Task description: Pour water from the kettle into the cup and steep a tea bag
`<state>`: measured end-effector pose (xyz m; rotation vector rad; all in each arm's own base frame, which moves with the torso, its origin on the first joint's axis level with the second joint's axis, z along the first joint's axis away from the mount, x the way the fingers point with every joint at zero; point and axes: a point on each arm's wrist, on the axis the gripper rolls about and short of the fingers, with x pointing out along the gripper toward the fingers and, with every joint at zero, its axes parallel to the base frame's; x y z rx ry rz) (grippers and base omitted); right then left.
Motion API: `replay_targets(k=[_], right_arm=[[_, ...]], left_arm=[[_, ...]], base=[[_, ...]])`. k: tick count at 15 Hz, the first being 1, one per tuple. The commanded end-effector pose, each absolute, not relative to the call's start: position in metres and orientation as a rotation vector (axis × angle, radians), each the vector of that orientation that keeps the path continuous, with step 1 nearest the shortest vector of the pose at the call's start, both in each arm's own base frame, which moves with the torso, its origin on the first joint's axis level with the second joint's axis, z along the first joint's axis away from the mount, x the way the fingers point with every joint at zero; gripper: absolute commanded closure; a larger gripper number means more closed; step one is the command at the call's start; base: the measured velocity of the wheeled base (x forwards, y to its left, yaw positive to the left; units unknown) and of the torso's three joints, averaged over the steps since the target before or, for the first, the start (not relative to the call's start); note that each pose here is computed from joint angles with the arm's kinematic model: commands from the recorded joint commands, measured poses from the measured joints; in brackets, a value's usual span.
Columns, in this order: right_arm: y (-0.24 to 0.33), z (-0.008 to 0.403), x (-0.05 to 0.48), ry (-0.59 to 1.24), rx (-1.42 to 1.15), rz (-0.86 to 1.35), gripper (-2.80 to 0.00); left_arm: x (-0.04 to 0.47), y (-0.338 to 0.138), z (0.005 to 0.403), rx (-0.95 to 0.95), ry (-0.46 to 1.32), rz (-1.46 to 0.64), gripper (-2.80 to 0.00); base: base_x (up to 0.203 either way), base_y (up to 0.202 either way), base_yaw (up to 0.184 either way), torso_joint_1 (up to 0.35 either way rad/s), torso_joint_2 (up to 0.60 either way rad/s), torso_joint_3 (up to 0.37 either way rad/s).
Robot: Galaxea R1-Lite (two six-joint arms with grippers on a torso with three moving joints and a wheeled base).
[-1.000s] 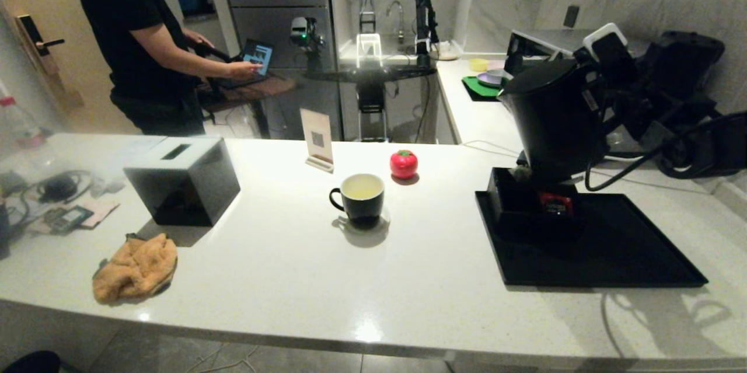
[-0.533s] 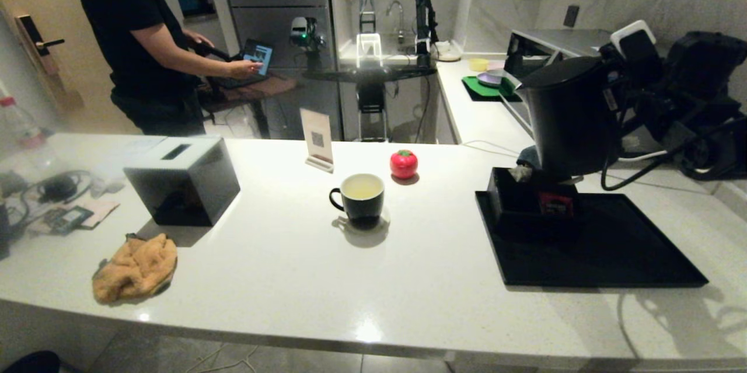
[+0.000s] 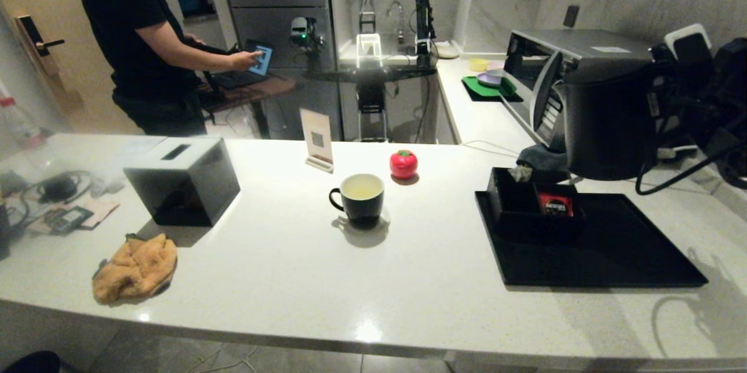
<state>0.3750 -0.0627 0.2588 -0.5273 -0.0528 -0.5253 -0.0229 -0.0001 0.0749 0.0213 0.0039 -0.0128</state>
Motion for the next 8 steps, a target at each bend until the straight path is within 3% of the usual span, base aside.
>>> replay_targets(k=[1,8], right_arm=[[-0.072,0.260,0.368,-0.052,-0.517,-0.553,0.00],[-0.092,0.258,0.360,-0.052,-0.438,-0.604,0.00]], left_arm=[[-0.023,0.000,0.075,0.021,0.003,-0.012,0.00],[-0.023,0.000,0.075,0.021,0.006,-0.012,0.00]], base=[[0.000,0.000,0.000,0.000,0.00,0.000],[0.000,0.000,0.000,0.000,0.00,0.000]])
